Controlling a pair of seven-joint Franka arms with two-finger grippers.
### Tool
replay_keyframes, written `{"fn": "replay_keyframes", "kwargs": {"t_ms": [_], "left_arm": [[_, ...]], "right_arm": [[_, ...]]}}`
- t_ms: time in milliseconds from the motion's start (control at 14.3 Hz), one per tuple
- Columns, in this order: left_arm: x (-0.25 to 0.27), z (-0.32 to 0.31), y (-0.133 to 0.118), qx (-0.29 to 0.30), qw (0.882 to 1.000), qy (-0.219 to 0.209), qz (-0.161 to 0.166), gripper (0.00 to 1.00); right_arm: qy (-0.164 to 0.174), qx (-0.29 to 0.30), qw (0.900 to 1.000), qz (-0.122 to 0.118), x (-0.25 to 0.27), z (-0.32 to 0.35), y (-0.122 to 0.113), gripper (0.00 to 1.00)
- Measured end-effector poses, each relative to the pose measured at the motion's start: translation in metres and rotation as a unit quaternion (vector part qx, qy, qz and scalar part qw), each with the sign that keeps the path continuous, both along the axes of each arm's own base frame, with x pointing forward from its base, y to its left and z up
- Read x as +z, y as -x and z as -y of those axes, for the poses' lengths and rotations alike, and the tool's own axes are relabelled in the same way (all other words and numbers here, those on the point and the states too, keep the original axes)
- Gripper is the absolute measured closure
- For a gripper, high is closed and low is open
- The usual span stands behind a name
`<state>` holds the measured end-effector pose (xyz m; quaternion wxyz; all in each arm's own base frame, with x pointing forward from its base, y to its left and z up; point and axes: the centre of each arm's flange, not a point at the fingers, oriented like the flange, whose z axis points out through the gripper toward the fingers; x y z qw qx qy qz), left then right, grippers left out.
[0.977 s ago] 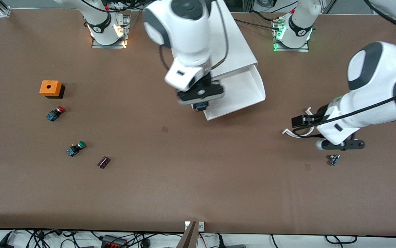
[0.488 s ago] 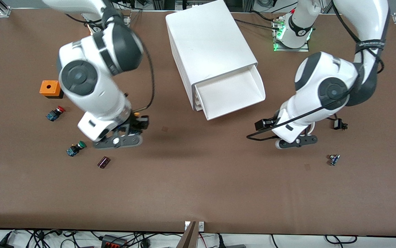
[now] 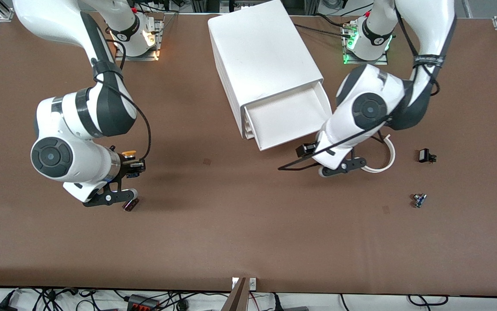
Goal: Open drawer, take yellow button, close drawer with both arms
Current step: 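Carry the button away with the right gripper while the left gripper pushes the drawer, then push the drawer shut with the left gripper while the right gripper lowers the button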
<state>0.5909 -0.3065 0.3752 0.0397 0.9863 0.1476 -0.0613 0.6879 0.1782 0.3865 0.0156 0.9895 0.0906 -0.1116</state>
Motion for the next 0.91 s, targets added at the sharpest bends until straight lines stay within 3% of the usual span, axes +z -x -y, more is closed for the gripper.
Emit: {"fn": "replay_keyframes", "kwargs": {"t_ms": [279, 907], "left_arm": [[-0.013, 0.013, 0.015, -0.008, 1.0, -0.003, -0.007, 0.0], [-0.019, 0.064, 0.09, -0.042, 0.998, -0.01, -0.038, 0.0]], "right_arm": [[-0.007, 0.002, 1.0, -0.01, -0.056, 0.009, 0.006, 0.59], [-0.008, 0.011, 1.0, -0.019, -0.15, -0.005, 0.019, 0.59]]}}
